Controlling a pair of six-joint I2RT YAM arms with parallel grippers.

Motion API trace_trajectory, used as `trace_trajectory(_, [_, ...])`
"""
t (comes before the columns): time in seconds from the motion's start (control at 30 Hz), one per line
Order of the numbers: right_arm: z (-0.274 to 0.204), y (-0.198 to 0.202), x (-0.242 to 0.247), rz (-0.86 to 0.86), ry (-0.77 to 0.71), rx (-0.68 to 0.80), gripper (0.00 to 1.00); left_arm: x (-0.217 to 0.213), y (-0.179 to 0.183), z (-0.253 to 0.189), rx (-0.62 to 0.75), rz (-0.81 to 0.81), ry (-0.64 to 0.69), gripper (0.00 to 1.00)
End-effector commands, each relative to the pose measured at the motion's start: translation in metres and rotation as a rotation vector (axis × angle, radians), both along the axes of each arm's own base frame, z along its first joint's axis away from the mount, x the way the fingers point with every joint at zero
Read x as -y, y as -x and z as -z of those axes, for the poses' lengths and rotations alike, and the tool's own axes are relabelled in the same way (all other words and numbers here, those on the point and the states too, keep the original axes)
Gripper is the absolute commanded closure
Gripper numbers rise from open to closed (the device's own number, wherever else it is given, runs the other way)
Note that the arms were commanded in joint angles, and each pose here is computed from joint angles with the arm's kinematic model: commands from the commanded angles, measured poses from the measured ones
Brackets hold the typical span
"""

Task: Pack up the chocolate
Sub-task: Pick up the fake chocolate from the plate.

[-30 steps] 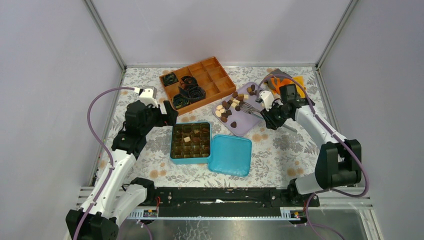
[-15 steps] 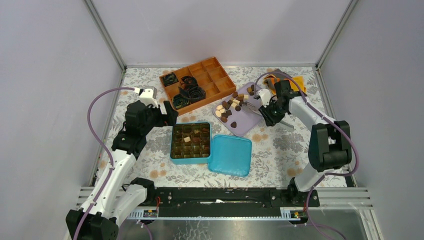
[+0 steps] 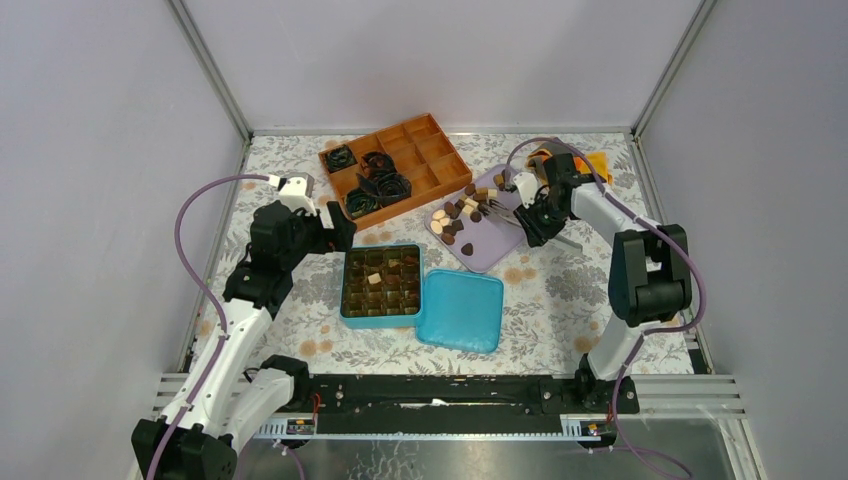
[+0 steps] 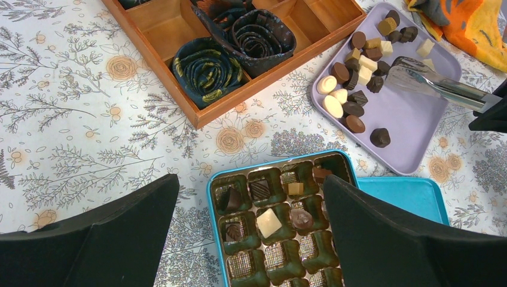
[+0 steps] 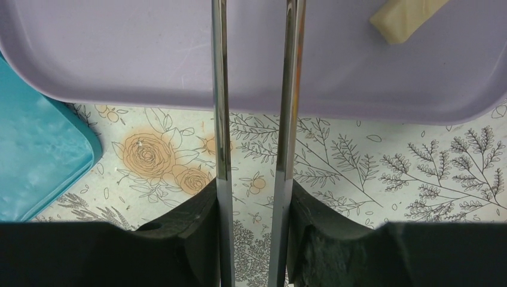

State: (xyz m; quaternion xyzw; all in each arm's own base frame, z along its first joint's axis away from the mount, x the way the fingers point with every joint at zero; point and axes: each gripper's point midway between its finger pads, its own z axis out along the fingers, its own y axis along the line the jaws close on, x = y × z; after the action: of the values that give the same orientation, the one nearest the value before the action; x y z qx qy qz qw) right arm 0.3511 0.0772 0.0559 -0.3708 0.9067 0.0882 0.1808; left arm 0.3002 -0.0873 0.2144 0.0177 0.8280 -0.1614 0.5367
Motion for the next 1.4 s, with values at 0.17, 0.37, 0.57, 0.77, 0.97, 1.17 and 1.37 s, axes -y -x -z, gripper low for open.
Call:
trace_trajectory(0.17, [-0.012, -0.023, -0.005, 0.008, -0.023, 0.024, 0.57, -0.002, -0.001, -0.002, 0.021, 0.003, -0.013, 0.01])
trace_trajectory(0.37, [-0.012, -0.029, -0.009, 0.002, -0.034, 0.017, 0.55, -0.002, -0.001, -0.002, 0.021, 0.004, -0.012, 0.01])
trace_trajectory(0.57, [-0.01, -0.032, -0.012, -0.002, -0.046, 0.0, 0.54, -0.002, -0.001, -0.002, 0.02, 0.003, -0.013, 0.01])
trace_trajectory(0.77, [-0.01, -0.032, -0.013, -0.005, -0.049, -0.002, 0.55, -0.001, -0.001, -0.001, 0.019, 0.006, -0.012, 0.01])
trace_trajectory(0.97, [-0.01, -0.033, -0.014, -0.007, -0.055, 0.0, 0.6, -0.001, -0.001, -0.001, 0.017, 0.007, -0.011, 0.01])
trace_trajectory(1.17, [-0.018, -0.031, -0.013, -0.004, -0.056, 0.029, 0.76, -0.001, -0.001, -0.001, 0.017, 0.008, -0.013, 0.01])
trace_trajectory(1.37, [-0.027, -0.022, -0.011, -0.004, -0.062, 0.067, 0.9, -0.001, -0.001, -0.001, 0.017, 0.008, -0.012, 0.01])
